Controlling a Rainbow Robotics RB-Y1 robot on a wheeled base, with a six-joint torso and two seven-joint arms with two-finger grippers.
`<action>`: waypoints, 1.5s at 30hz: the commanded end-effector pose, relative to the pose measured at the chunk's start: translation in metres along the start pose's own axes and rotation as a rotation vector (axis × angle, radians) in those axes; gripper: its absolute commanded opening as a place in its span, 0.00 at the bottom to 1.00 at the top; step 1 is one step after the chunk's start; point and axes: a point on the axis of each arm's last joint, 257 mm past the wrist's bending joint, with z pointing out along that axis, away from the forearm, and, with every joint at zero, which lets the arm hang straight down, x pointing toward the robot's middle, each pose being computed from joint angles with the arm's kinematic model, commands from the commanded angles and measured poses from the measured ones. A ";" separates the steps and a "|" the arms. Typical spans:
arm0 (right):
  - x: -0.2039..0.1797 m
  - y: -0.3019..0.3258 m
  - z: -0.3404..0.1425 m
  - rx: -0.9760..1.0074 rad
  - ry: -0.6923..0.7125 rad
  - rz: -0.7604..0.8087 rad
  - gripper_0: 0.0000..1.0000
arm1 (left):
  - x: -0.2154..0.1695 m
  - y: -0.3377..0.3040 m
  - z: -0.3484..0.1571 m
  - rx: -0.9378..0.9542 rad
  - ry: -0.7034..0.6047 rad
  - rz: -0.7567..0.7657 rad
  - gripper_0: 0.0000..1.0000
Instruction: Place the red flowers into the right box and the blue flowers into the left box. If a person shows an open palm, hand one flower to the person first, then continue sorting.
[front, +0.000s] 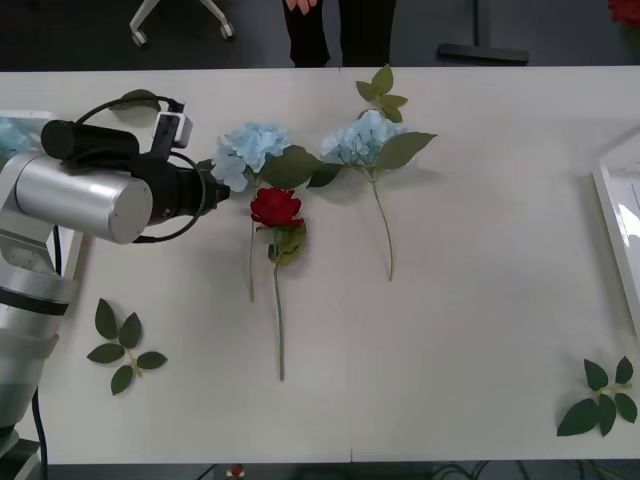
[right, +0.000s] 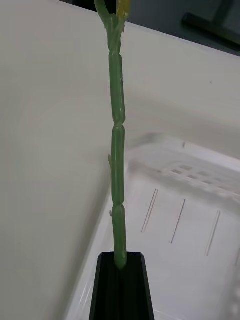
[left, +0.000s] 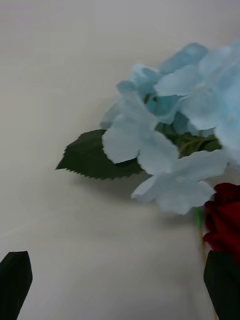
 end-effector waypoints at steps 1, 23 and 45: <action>0.015 -0.042 -0.030 0.104 0.048 -0.007 0.00 | -0.019 -0.019 0.003 0.014 -0.058 0.048 1.00; 0.205 -0.160 -0.123 0.478 0.177 0.134 0.00 | -0.021 -0.047 0.032 0.058 -0.110 0.089 1.00; 0.143 -0.109 -0.082 0.315 0.003 0.182 0.00 | -0.019 -0.045 0.033 0.057 -0.122 0.076 1.00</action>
